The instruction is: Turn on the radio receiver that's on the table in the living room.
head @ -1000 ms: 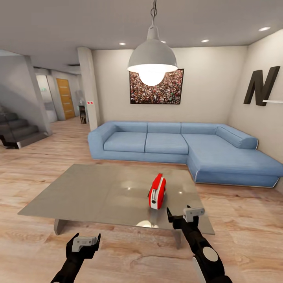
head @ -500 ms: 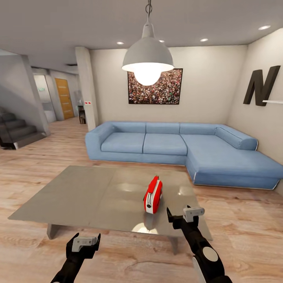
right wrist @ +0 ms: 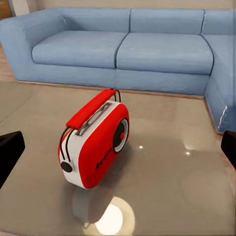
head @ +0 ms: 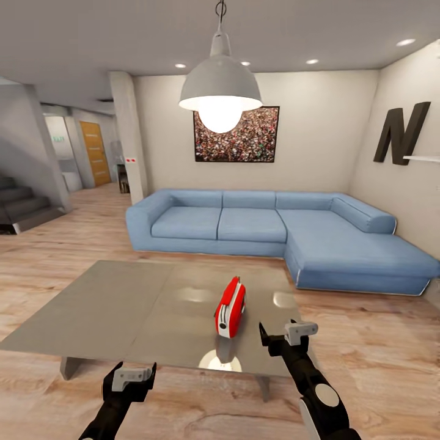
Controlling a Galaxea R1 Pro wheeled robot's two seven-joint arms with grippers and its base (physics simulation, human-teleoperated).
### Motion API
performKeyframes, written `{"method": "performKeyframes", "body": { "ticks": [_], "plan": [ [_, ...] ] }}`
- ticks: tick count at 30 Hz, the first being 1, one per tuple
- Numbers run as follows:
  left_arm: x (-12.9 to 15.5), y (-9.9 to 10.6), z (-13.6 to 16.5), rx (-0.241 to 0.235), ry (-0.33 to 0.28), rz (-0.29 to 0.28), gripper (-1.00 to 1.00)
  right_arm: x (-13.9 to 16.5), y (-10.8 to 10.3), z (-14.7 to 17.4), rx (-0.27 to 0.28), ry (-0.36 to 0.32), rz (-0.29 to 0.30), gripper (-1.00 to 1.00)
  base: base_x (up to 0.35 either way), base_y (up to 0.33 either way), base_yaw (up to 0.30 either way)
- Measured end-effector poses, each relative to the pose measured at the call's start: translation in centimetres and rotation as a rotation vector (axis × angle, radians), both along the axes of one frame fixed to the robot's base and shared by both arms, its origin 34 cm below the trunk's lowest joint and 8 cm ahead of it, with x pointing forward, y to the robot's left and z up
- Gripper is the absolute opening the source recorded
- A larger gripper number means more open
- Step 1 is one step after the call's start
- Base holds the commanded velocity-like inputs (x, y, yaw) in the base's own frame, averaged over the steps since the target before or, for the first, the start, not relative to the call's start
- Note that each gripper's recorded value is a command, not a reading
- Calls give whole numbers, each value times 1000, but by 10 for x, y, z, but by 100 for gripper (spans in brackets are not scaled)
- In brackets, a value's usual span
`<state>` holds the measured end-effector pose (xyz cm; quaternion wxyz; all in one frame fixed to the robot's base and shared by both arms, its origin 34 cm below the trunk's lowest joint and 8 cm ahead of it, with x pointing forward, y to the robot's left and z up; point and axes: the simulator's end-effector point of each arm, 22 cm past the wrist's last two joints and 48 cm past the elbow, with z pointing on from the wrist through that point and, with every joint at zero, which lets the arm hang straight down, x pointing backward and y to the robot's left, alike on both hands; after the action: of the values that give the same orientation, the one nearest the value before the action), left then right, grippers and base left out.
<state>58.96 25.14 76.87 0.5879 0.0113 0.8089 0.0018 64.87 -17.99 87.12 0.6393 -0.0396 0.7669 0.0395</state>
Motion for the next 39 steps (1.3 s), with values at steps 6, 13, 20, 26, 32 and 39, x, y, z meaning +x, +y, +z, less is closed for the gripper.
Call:
{"method": "performKeyframes", "body": {
  "ticks": [6,13,20,26,32,39],
  "plan": [
    [0,0,0,0,-1,0,100,0,0,1,0,-2,0,100,1,-1,-199],
    [0,0,2,0,-4,0,100,0,0,3,0,-5,0,100,0,0,-208],
    [0,0,2,0,-5,0,100,0,0,3,-1,-6,-1,100,0,0,-60],
    [0,0,2,0,-5,0,100,0,0,3,0,-6,-1,100,0,0,-3],
    [0,0,2,0,-5,1,100,0,0,3,0,-6,-1,100,0,0,0],
    [0,0,2,0,-4,0,100,0,0,3,0,-5,-1,100,0,0,69]
  ]
}}
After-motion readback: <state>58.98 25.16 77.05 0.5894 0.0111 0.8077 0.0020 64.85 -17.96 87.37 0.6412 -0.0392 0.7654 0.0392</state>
